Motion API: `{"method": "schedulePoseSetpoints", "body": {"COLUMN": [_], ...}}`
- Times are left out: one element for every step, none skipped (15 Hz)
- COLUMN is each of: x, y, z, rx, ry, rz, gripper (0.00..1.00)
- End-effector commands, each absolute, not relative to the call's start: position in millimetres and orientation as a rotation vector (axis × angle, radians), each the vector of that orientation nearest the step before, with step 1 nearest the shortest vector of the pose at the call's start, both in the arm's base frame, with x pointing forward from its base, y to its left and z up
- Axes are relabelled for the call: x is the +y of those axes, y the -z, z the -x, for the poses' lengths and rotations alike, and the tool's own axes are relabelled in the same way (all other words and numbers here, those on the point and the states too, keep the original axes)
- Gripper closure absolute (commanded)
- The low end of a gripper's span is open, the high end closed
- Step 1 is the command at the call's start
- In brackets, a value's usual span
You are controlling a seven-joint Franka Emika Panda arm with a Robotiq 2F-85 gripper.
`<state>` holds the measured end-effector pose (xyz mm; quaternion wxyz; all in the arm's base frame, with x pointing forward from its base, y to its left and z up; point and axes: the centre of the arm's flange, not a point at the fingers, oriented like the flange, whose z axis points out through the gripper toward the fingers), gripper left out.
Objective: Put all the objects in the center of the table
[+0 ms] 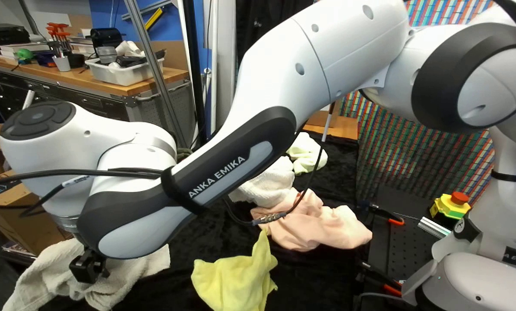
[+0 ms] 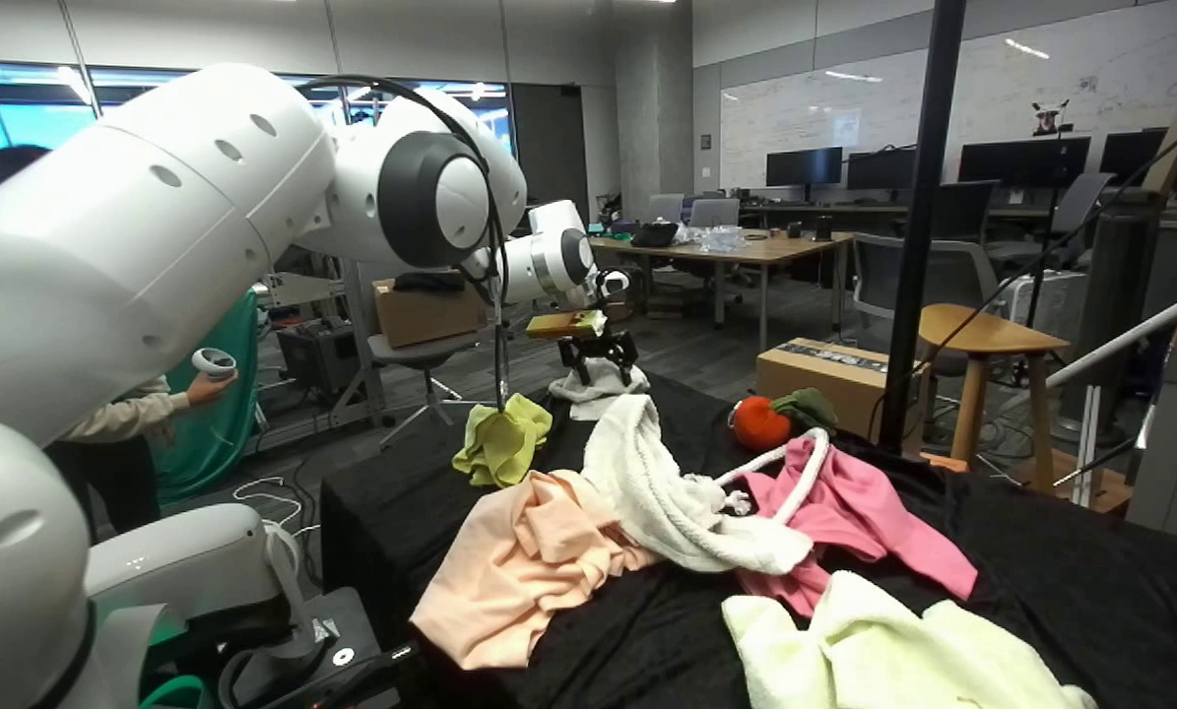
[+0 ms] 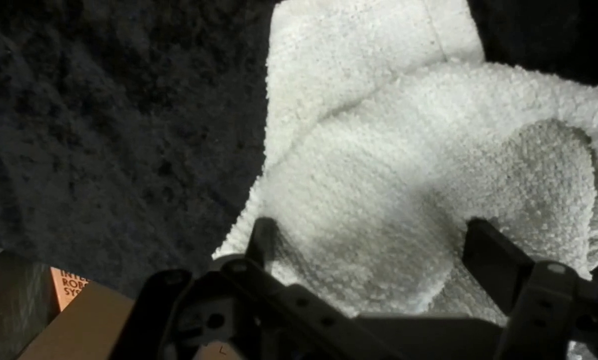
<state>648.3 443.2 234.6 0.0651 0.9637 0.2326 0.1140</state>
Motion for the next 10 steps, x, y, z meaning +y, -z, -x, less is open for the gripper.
{"method": "schedulePoseSetpoints", "body": {"x": [434, 433, 431, 430, 429, 428, 428, 427, 427, 427], "y": [-240, -241, -240, -239, -240, -241, -242, -244, -248, -249], "z": [-652, -653, -655, -656, -656, -655, -655, -654, -653, -653], "rx": [0.703, 0.703, 0.712, 0.719, 0.725, 0.741, 0.75, 0.754, 0.766, 0.776], "ry": [-0.36, -0.357, -0.344, -0.33, -0.326, -0.318, -0.315, -0.313, -0.309, -0.304], "rz": [-2.953, -2.953, -2.954, -2.962, -2.961, -2.97, -2.975, -2.978, -2.982, -2.982], "gripper": [0.33, 0.44, 0.51, 0.6, 0.67, 0.75, 0.84, 0.92, 0.97, 0.98]}}
